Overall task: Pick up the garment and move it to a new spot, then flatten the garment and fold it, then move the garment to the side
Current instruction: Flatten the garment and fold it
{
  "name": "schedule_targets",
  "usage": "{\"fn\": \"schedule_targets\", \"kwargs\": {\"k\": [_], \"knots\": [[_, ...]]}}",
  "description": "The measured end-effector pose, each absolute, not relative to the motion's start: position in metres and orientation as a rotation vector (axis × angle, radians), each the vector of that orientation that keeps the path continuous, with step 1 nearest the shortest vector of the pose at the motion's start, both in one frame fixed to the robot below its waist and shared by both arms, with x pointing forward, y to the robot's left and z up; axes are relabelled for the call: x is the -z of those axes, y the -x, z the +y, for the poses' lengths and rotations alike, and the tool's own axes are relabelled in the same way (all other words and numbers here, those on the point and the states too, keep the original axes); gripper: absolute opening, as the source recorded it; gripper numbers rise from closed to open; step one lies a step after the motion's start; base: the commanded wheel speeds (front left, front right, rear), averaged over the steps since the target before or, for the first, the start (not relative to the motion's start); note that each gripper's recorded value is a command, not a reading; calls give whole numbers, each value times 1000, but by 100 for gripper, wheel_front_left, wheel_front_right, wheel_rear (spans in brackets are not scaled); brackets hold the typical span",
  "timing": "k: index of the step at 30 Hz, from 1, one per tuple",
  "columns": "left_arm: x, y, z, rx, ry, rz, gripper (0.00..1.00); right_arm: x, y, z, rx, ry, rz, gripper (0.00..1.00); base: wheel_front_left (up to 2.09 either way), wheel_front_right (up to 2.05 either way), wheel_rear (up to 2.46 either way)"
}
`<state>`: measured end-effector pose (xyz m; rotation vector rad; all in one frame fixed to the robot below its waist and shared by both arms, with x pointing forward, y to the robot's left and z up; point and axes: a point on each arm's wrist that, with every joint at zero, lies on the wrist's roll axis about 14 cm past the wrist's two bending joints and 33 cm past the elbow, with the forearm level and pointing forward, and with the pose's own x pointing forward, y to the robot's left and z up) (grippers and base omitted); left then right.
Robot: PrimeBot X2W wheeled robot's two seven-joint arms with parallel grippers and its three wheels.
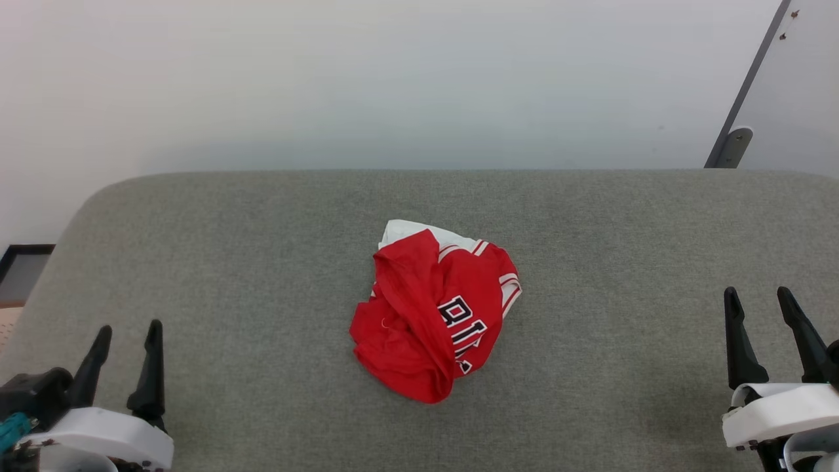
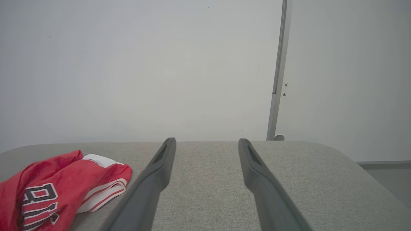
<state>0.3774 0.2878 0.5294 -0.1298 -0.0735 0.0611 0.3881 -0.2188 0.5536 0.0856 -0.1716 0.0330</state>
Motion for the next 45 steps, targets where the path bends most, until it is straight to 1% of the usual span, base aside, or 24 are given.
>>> {"fn": "schedule_targets", "kwargs": {"k": [4,8,17,26,34,40,45], "knots": [[-528,-380,283,-43,122,-63,100,-552,-389,-219,-33,-87,-167,100,0,0,0],[-534,-392,271,11,109,-34,100,-549,-390,-217,-36,-86,-156,100,0,0,0],[-566,-447,224,211,34,16,100,-549,-398,-215,-42,-84,-156,100,0,0,0],[-570,-502,165,380,-18,107,100,-542,-395,-230,6,-84,-146,100,0,0,0],[-540,-534,113,491,-44,273,100,-532,-386,-253,74,-77,-123,100,0,0,0],[-503,-552,102,491,-52,434,100,-524,-385,-262,106,-79,-102,100,0,0,0],[-462,-554,100,472,-38,603,100,-516,-384,-268,126,-75,-79,100,0,0,0]]}}
